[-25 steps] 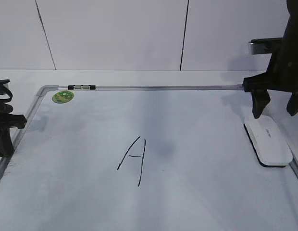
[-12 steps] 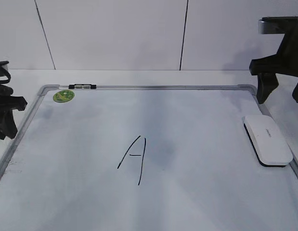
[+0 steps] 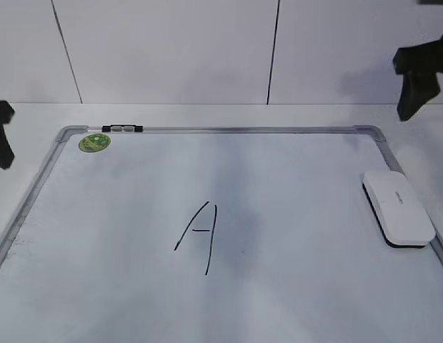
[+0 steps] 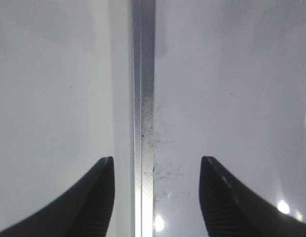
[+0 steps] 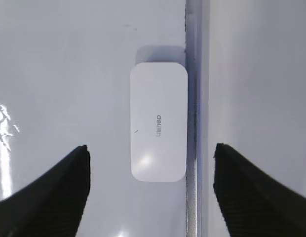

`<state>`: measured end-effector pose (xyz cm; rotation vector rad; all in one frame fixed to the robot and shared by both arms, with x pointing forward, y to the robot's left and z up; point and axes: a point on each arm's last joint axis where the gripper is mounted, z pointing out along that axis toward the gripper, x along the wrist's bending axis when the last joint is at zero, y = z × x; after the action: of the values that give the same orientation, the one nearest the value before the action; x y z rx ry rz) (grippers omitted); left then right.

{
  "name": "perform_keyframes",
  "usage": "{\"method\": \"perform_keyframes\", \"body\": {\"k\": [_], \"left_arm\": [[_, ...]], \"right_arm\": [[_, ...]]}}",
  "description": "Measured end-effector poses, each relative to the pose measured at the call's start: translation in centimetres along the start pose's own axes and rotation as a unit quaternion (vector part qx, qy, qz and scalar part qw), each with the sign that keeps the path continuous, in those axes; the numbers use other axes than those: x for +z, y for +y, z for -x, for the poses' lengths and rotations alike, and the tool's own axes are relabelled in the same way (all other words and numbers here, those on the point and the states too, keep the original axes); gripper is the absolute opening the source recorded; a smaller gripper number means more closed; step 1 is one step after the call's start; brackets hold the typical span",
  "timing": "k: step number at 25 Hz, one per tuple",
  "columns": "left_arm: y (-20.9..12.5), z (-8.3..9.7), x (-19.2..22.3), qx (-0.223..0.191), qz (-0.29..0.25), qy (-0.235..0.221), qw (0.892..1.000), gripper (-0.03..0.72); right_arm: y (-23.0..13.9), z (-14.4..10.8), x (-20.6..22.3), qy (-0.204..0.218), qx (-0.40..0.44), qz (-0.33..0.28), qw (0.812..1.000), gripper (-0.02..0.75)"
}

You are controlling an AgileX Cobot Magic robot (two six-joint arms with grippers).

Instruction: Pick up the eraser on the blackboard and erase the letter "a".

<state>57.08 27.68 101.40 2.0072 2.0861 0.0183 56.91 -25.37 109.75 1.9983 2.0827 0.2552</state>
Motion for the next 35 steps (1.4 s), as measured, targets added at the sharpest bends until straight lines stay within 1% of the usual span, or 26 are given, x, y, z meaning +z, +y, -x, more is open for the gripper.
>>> {"method": "perform_keyframes", "body": {"k": [3, 7, 13, 18, 23, 26, 30, 33, 35], "left_arm": [[-0.8, 0.6, -3.9, 0.008, 0.056, -0.006, 0.998, 0.414], [-2.6, 1.2, -8.6, 0.017, 0.123, -0.017, 0.992, 0.414], [-6.4, 1.9, -14.2, 0.031, 0.183, -0.027, 0.982, 0.421], [-9.8, 2.2, -17.4, 0.042, 0.211, -0.035, 0.976, 0.423], [-13.5, 2.5, -20.0, 0.049, 0.231, -0.044, 0.971, 0.43], [-15.6, 2.7, -21.5, 0.052, 0.26, -0.057, 0.963, 0.431], [-18.5, 3.1, -23.2, 0.067, 0.297, -0.075, 0.95, 0.432], [-21.0, 3.4, -24.4, 0.083, 0.329, -0.092, 0.936, 0.433], [-22.4, 3.3, -25.0, 0.089, 0.347, -0.096, 0.929, 0.433]], "right_arm": [[-0.9, 0.4, -3.1, 0.005, 0.004, 0.039, 0.999, 0.594], [-2.7, 0.9, -7.0, 0.01, 0.008, 0.09, 0.996, 0.593], [-6.4, 1.5, -12.6, 0.031, 0.017, 0.165, 0.986, 0.594], [-10.4, 1.4, -13.9, 0.054, 0.019, 0.18, 0.982, 0.593], [-14.5, 0.4, -14.0, 0.077, -0.021, 0.182, 0.98, 0.593], [-16.7, 0.3, -14.8, 0.093, -0.036, 0.202, 0.974, 0.593], [-20.0, 1.2, -16.7, 0.113, -0.034, 0.253, 0.96, 0.593], [-22.4, 2.1, -18.1, 0.123, -0.027, 0.292, 0.948, 0.592], [-23.6, 2.6, -18.4, 0.126, -0.024, 0.307, 0.943, 0.592]]}}
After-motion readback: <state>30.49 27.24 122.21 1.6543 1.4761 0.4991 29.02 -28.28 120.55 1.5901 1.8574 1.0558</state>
